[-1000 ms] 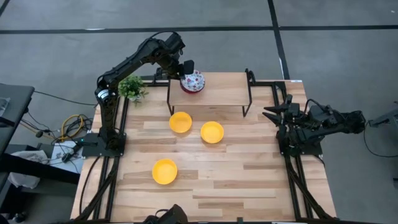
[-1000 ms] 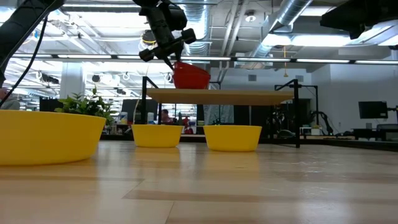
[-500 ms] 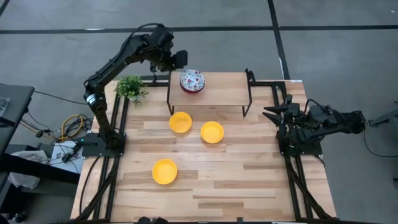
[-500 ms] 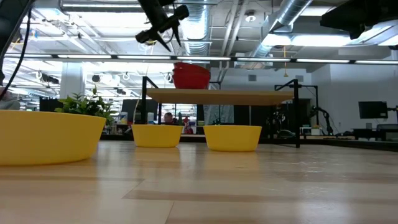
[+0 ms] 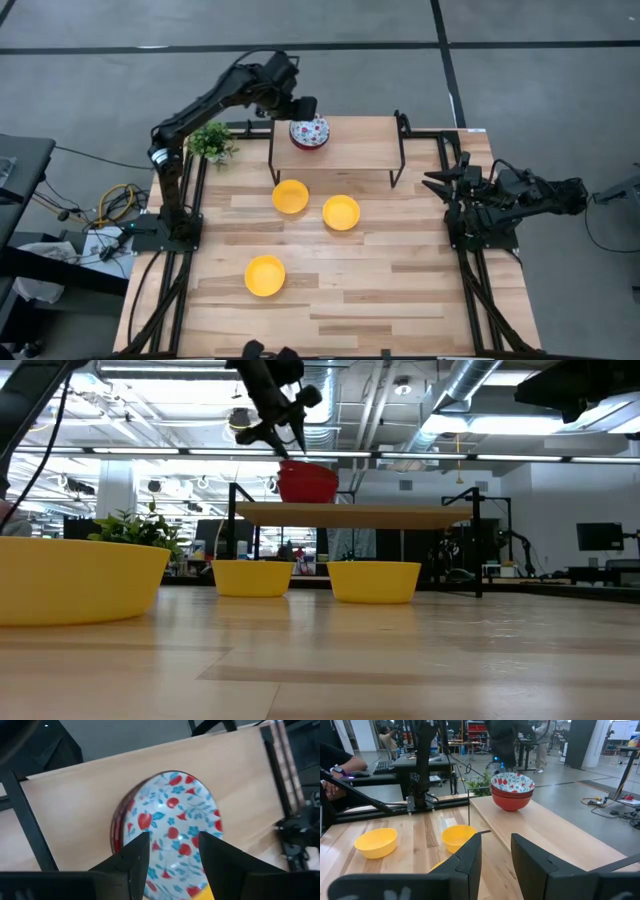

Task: Pick & Place Mini bowls
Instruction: Stack the white patterned bowl on top of the white patterned bowl on the shelf

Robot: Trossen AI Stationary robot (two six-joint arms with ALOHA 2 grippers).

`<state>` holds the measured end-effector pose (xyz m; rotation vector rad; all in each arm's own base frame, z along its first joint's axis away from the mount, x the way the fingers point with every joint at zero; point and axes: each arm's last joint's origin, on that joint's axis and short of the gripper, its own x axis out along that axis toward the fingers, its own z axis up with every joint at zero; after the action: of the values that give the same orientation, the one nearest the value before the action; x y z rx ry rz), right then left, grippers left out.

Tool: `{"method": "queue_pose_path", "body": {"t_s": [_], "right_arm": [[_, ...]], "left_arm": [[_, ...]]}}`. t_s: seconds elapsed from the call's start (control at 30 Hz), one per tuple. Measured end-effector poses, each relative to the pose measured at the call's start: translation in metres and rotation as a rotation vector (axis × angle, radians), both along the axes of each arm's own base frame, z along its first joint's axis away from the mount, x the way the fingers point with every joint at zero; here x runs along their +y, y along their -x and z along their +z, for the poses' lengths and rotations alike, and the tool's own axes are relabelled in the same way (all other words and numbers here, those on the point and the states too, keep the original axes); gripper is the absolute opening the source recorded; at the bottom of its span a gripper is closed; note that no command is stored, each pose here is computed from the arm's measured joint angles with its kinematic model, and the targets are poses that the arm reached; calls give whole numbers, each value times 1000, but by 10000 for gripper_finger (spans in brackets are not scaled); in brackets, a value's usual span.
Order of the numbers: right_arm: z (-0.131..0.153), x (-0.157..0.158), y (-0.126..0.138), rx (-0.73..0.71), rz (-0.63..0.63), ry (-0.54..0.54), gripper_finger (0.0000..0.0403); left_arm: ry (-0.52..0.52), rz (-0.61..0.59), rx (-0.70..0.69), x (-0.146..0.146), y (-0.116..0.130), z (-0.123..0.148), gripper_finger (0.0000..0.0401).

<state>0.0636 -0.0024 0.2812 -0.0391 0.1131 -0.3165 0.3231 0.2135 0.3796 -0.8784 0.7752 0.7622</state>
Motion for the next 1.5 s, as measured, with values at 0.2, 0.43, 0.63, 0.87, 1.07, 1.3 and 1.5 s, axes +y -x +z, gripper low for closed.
{"method": "queue_pose_path", "body": {"t_s": [0.2,0.43,0.63,0.87,1.07,1.3,1.5], "right_arm": [[0,0,0,0,0,0,95],[0,0,0,0,0,0,95],[0,0,0,-1,0,-4,95],[0,0,0,-8,-6,-24,95],[0,-1,0,-9,-28,-22,95],[0,-1,0,-9,-29,-22,95],[0,-1,0,-9,-29,-22,95]], "left_arm": [[-8,-28,25,4,-6,-10,166],[33,-22,81,6,-9,-37,168],[9,-14,4,5,-10,-30,167],[-95,-33,-169,-17,-6,10,166],[-90,-146,-214,-44,-40,-6,168],[-72,-167,-246,-41,-52,-27,168],[-39,-146,-218,-40,-51,-41,167]]}}
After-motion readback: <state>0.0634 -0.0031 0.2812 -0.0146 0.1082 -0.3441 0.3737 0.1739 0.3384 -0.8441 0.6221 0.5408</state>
